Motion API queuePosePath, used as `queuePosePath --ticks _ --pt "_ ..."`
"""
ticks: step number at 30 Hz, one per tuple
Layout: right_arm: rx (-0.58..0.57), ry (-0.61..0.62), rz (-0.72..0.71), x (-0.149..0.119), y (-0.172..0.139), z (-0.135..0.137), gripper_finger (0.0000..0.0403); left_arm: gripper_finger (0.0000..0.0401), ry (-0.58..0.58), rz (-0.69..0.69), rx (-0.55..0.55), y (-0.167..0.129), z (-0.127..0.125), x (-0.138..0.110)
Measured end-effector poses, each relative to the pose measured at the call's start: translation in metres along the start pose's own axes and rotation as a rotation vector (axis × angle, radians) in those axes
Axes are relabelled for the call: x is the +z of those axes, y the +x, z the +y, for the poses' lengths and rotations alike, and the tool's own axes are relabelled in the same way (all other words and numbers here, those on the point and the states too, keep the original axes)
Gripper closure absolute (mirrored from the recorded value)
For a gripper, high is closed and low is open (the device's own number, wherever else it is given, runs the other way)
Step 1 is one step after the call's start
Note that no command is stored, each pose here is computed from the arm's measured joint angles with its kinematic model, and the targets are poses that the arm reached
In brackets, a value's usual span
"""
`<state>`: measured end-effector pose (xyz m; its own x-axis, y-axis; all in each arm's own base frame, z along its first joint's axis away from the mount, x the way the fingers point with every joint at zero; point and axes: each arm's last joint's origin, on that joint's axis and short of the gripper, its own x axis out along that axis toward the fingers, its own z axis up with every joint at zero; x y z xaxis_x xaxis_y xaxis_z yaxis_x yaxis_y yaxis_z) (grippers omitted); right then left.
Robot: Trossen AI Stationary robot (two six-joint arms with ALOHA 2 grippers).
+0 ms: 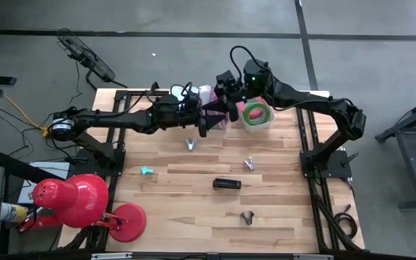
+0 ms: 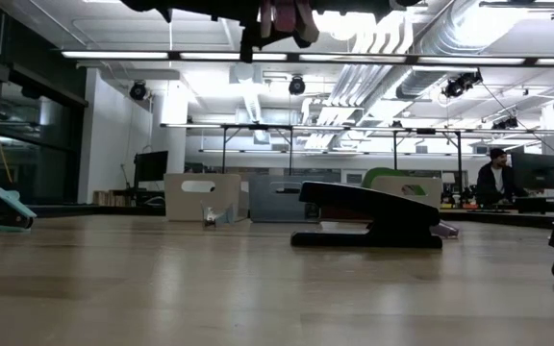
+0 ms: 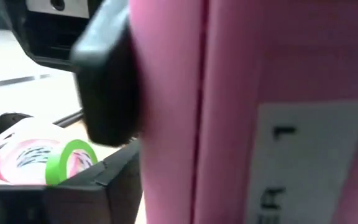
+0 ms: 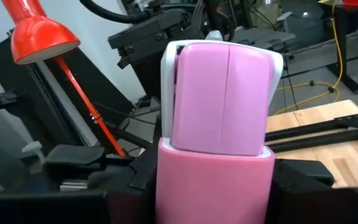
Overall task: Pick and place Stapler, Stapler remover, tape
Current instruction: Put the pink stapler into the black bin
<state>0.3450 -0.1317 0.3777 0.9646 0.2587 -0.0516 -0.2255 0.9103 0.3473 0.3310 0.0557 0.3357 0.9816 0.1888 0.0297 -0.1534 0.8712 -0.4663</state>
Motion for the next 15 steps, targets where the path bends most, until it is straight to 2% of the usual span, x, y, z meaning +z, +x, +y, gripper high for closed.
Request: queuePosePath --ticks 8,15 --pt "-0.015 0.004 0.0 0.0 -0.0012 -0.0023 0.0258 0.0268 0.013 0.008 -0.002 -0.0001 -0.0001 -0.0006" --pt "-0.018 0.001 -0.001 -0.0001 -0.0011 -0.0025 0.0258 0.0267 0.029 0.009 -0.003 -0.0001 -0.0002 -0.0006"
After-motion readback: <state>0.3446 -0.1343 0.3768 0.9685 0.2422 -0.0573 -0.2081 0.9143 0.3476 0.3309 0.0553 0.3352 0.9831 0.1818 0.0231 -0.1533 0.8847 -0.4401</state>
